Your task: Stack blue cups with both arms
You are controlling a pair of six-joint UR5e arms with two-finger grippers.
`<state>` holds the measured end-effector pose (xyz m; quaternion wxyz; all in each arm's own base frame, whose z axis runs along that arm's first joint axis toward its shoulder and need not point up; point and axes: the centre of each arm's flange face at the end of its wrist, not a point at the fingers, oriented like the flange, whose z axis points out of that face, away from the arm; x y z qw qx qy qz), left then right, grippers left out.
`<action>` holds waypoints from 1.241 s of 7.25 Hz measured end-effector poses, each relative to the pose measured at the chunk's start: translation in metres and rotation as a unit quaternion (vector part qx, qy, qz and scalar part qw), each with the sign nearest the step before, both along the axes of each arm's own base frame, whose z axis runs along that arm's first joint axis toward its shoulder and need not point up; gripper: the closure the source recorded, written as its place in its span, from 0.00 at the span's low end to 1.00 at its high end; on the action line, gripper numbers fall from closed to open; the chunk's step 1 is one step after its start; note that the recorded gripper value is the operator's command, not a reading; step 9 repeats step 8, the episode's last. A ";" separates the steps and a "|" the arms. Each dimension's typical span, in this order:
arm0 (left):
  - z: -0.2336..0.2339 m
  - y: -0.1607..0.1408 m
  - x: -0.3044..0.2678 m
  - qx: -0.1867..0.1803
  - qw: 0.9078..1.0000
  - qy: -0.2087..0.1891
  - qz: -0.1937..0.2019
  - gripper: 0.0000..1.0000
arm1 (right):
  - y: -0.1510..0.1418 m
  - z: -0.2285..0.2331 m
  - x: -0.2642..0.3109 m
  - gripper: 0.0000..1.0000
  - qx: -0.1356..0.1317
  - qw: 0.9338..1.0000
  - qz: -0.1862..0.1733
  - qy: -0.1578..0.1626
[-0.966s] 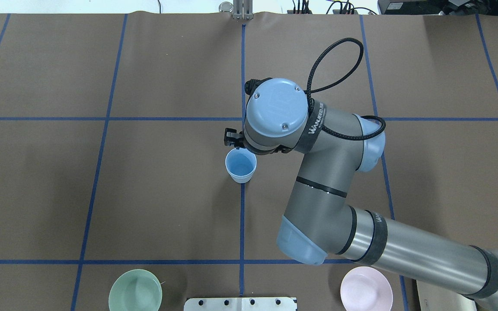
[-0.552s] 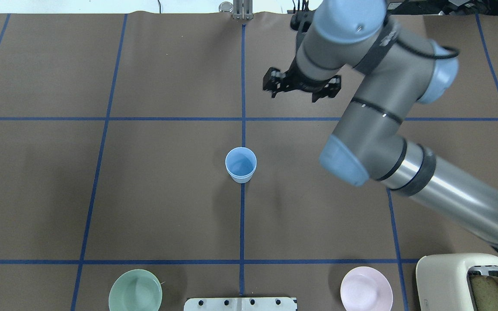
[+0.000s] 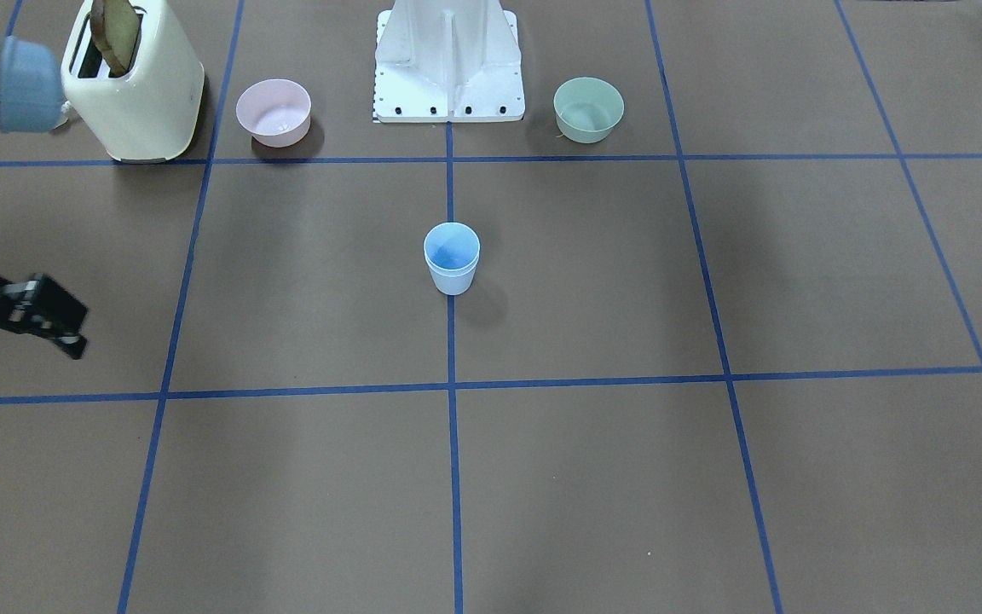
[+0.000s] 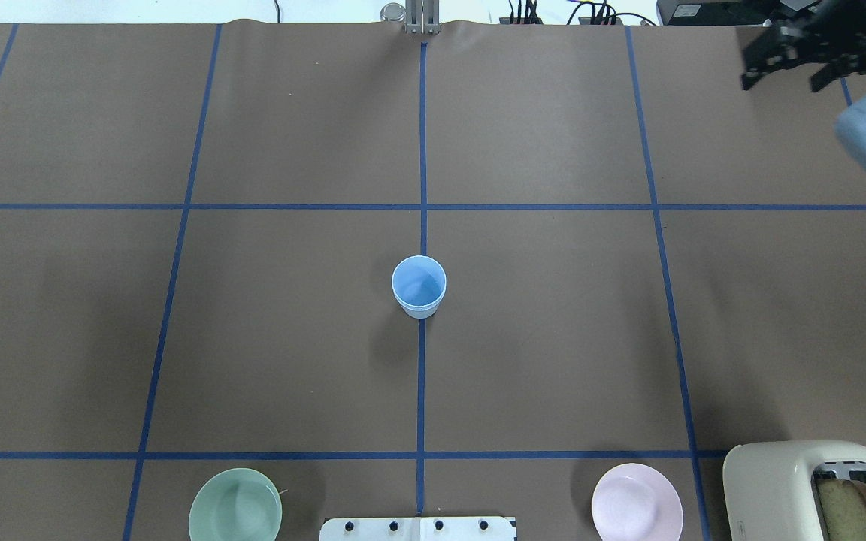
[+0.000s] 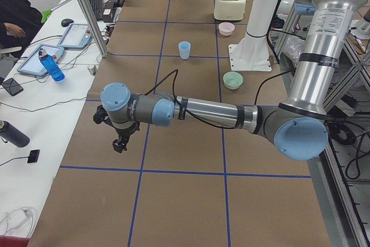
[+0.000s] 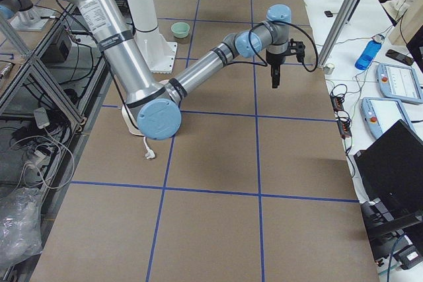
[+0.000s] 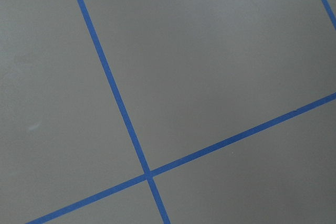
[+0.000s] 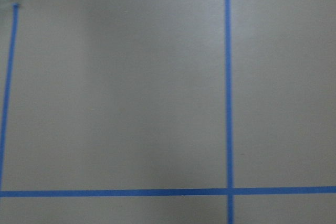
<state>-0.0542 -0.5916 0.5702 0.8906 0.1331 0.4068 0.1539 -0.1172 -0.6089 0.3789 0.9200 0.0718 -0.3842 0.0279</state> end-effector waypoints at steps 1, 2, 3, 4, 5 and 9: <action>0.000 0.000 0.000 -0.001 1.000 0.001 0.000 0.02 | 0.011 0.056 0.059 0.00 -0.001 1.000 -0.015 0.002; 0.000 0.000 0.000 -0.002 1.000 0.002 0.001 0.02 | 0.024 0.104 0.108 0.00 0.002 1.000 -0.028 0.004; -0.001 0.000 0.000 -0.003 1.000 0.003 0.001 0.02 | 0.037 0.144 0.140 0.00 -0.001 0.999 -0.038 0.006; -0.001 0.001 0.001 -0.004 1.000 0.004 0.001 0.02 | 0.044 0.170 0.156 0.00 -0.010 0.999 -0.041 0.006; -0.001 0.001 0.001 -0.004 1.000 0.005 0.001 0.02 | 0.048 0.184 0.163 0.00 -0.019 0.999 -0.040 0.005; -0.001 0.001 0.001 -0.002 1.000 0.004 0.001 0.02 | 0.049 0.177 0.166 0.00 -0.008 0.999 -0.039 0.009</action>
